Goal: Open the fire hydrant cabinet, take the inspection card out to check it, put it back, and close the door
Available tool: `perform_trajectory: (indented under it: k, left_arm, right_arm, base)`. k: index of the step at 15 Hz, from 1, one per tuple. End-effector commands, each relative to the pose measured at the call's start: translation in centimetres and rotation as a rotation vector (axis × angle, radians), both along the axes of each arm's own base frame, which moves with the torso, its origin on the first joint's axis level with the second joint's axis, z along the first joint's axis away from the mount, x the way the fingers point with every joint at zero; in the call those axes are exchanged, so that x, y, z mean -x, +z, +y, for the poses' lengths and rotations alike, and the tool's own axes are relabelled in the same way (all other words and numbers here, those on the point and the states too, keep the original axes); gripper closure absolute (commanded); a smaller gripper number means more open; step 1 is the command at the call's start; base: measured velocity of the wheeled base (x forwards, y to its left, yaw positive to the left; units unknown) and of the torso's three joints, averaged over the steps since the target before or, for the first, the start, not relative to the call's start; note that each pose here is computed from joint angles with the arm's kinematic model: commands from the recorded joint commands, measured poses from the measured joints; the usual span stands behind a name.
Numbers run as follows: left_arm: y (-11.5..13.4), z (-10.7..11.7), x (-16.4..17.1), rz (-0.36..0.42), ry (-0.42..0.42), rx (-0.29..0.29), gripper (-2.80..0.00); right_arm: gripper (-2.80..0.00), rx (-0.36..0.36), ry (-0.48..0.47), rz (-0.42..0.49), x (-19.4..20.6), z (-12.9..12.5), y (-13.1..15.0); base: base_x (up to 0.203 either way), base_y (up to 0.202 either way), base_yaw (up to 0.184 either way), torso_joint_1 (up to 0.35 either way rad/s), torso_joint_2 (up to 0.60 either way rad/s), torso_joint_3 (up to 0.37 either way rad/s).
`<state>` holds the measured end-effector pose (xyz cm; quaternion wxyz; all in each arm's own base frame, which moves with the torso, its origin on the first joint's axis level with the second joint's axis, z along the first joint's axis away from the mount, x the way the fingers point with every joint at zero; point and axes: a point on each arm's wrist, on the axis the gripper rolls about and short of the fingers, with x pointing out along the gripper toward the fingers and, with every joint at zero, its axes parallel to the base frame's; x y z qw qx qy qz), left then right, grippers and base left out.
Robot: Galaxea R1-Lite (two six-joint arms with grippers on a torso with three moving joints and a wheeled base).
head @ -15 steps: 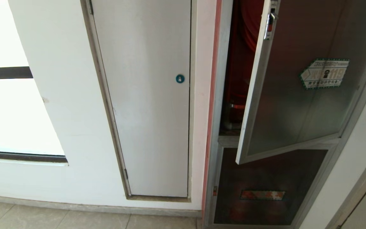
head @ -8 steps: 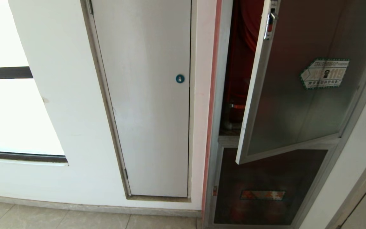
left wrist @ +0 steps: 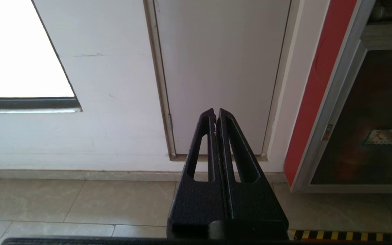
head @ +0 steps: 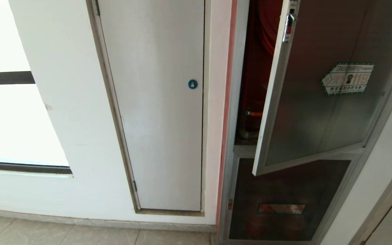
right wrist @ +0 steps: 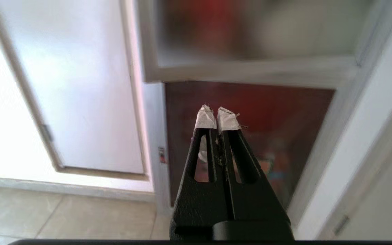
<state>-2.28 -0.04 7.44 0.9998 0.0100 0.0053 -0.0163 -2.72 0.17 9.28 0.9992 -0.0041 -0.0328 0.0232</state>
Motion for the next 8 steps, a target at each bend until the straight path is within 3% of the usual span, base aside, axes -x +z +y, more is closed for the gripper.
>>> perform_trajectory:
  k: [1, 8]
  left_arm:
    - [0.0, 0.0, 0.0, 0.001, 0.0, 0.0, 0.0]
    - [0.0, 0.0, 0.0, 0.001, 0.0, 0.0, 0.0]
  right_arm:
    - [0.0, 0.002, 0.043, 0.002, 0.0, 0.1, 1.4]
    - [0.0, -0.001, 0.261, 0.104, -3.2, 0.5, 8.2]
  base:
    - [0.0, 0.0, 0.0, 0.0, 0.0, 0.0]
    - [0.0, 0.0, 0.0, 0.0, 0.0, 0.0]
